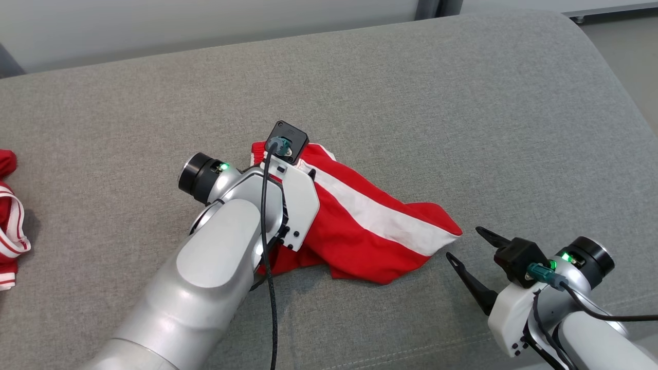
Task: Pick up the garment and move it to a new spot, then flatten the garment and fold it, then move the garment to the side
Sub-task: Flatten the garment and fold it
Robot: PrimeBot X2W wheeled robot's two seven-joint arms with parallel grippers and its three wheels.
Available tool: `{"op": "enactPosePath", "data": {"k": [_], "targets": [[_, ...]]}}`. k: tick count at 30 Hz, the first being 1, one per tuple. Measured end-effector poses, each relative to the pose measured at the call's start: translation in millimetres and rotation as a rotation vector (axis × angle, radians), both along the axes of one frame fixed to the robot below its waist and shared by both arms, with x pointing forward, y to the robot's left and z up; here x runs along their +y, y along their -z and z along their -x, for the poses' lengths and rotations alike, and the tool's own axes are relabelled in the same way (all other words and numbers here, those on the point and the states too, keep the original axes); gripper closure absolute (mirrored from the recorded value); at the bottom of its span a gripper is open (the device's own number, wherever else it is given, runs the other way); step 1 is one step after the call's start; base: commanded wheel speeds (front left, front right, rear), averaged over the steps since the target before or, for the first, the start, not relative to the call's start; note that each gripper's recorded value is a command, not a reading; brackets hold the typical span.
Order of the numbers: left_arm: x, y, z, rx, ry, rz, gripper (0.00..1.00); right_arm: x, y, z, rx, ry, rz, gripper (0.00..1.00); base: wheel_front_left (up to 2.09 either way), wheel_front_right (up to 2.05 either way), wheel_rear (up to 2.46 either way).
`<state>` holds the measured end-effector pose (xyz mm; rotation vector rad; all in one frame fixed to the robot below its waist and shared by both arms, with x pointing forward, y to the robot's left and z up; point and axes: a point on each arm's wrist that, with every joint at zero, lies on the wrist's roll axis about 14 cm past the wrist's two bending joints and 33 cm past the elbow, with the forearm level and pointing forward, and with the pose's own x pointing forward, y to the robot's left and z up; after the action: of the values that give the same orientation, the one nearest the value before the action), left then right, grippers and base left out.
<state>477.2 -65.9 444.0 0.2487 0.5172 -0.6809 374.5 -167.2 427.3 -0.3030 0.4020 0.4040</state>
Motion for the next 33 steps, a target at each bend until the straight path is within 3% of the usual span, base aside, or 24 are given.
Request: {"op": "enactPosePath", "data": {"k": [1,10,16,24,33], "targets": [[0.3,0.5,0.6,0.002,0.0,-0.002,1.0,-0.3,-0.5,-0.2,-0.002,0.002,-0.001,0.0,0.0,0.0,0.0],[6.9,-4.4,4.7,0.015,-0.017,0.01,1.0,6.6,-5.8,-3.9,-0.027,-0.01,-0.019,0.0,0.0,0.0,0.0],[20.9,-22.5,0.2,-0.028,-0.072,0.084,1.0,16.0,-4.0,0.4,-0.024,-0.02,-0.06,0.0,0.0,0.0,0.0],[101.8,-18.4,2.3,-0.044,-0.3,0.167,1.0,31.7,1.8,6.1,-0.001,0.002,-0.199,0.0,0.0,0.0,0.0],[172.9,-13.6,32.4,-0.049,-0.472,0.257,1.0,67.1,-1.5,-1.5,0.043,0.073,-0.499,0.0,0.0,0.0,0.0]]}}
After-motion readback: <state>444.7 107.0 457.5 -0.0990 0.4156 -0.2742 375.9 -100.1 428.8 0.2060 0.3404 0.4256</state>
